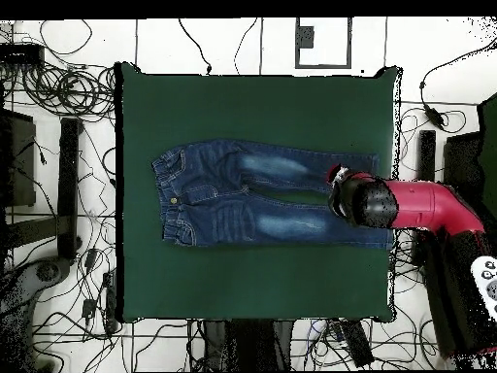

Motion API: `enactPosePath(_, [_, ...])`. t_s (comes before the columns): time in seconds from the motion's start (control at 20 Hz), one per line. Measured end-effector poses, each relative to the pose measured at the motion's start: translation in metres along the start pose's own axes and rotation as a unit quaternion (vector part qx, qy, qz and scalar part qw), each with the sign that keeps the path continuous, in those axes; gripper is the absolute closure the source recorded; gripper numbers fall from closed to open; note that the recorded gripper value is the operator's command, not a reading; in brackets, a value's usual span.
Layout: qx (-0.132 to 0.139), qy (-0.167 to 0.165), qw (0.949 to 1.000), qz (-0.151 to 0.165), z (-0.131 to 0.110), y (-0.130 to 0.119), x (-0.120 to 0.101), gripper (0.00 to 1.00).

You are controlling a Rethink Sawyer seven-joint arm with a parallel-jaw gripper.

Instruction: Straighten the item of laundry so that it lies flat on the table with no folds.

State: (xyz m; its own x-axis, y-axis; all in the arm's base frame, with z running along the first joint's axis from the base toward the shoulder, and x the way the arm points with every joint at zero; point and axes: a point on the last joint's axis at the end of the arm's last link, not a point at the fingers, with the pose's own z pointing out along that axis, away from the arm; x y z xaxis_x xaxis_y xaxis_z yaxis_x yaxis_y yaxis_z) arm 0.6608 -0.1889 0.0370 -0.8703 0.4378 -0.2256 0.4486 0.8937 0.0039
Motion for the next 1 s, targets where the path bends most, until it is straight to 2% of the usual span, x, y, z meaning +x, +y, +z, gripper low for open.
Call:
enactPosePath(0.2, [-0.026, -0.003, 0.9995, -0.019, -0.003, -0.014, -0.013, 0.00])
enactPosePath(0.35, [-0.039, -0.010, 0.9968, -0.069, 0.001, -0.048, -0.024, 0.00])
enactPosePath(0.45, [-0.042, -0.011, 0.9946, -0.094, 0.005, -0.060, -0.025, 0.00])
enactPosePath(0.55, [-0.043, -0.011, 0.9886, -0.144, 0.016, -0.079, -0.024, 0.00])
enactPosePath(0.6, [-0.042, -0.011, 0.9869, -0.155, 0.019, -0.082, -0.023, 0.00])
enactPosePath(0.65, [-0.044, -0.010, 0.9801, -0.193, 0.030, -0.087, -0.020, 0.00])
enactPosePath(0.8, [-0.048, -0.008, 0.9746, -0.219, 0.039, -0.085, -0.018, 0.00])
enactPosePath(0.85, [-0.054, -0.005, 0.9704, -0.235, 0.048, -0.079, -0.014, 0.00])
enactPosePath(1.0, [-0.061, 0.000, 0.9683, -0.242, 0.059, -0.070, -0.009, 0.00])
